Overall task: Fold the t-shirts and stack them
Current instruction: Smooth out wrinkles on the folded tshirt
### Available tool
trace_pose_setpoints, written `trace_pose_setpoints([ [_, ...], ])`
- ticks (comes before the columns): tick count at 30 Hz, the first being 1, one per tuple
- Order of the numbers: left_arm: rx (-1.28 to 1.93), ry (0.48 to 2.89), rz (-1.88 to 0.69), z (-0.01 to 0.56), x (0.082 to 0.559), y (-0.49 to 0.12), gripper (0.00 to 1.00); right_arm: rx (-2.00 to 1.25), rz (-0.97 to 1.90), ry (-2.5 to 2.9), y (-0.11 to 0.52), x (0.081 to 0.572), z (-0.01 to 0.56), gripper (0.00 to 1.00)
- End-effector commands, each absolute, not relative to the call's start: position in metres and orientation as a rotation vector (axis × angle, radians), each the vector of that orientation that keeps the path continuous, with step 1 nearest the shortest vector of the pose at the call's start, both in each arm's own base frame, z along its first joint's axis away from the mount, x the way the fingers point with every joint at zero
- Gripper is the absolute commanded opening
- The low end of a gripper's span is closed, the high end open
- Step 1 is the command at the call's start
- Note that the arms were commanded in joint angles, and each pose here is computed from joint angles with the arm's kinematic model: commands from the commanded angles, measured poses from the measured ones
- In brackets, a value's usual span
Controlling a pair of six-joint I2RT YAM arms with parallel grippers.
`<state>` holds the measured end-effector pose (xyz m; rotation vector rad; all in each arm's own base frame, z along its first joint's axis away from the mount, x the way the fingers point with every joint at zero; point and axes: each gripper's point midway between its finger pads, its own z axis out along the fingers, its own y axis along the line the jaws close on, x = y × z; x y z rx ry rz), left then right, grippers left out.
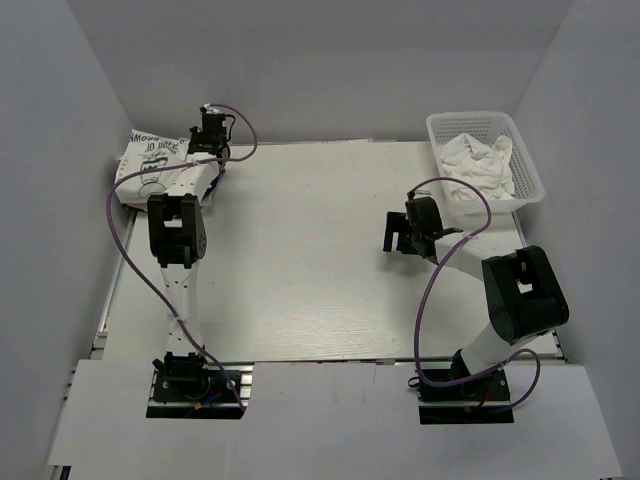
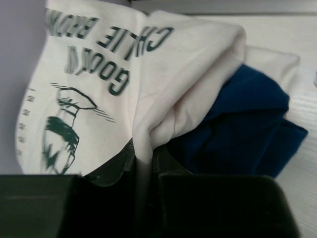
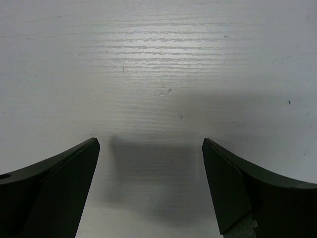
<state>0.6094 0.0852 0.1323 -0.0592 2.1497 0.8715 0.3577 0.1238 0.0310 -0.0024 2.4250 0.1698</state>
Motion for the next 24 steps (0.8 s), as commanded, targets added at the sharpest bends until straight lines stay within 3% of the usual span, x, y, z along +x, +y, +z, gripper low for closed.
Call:
trace_pose_setpoints([
  [1,0.059,2.209,0.815,0.109,0.604,0.066,0.23,0.003,0.195,2.385,0.130,0.370,0.045,0.90],
  [4,0.103,2.244,0.813,0.081,0.604,0.053,0.35,0.004,0.195,2.383,0.131,0.370,0.046,0.90],
  [7,0.107,2.278,0.887,0.064,0.599,0.056,0.41,0.002,0.183,2.411,0.128,0.364,0.043,0.90],
  [10,0.064,2.273,0.881,0.072,0.599,0.056,0.50,0.004,0.182,2.403,0.128,0.364,0.045,0.90],
  [14,0.007,2.202,0.781,0.120,0.610,0.047,0.70,0.006,0.181,2.405,0.127,0.364,0.046,0.90],
  [16,-0.037,2.143,0.754,0.159,0.609,0.046,0.75,0.001,0.192,2.402,0.129,0.363,0.047,0.90],
  [20,-0.123,2.053,0.674,0.233,0.596,0.043,0.98,-0.014,0.240,2.390,0.134,0.361,0.053,0.90],
  [24,-0.172,1.979,0.483,0.302,0.571,0.027,1.00,-0.028,0.301,2.343,0.141,0.360,0.073,0.90],
])
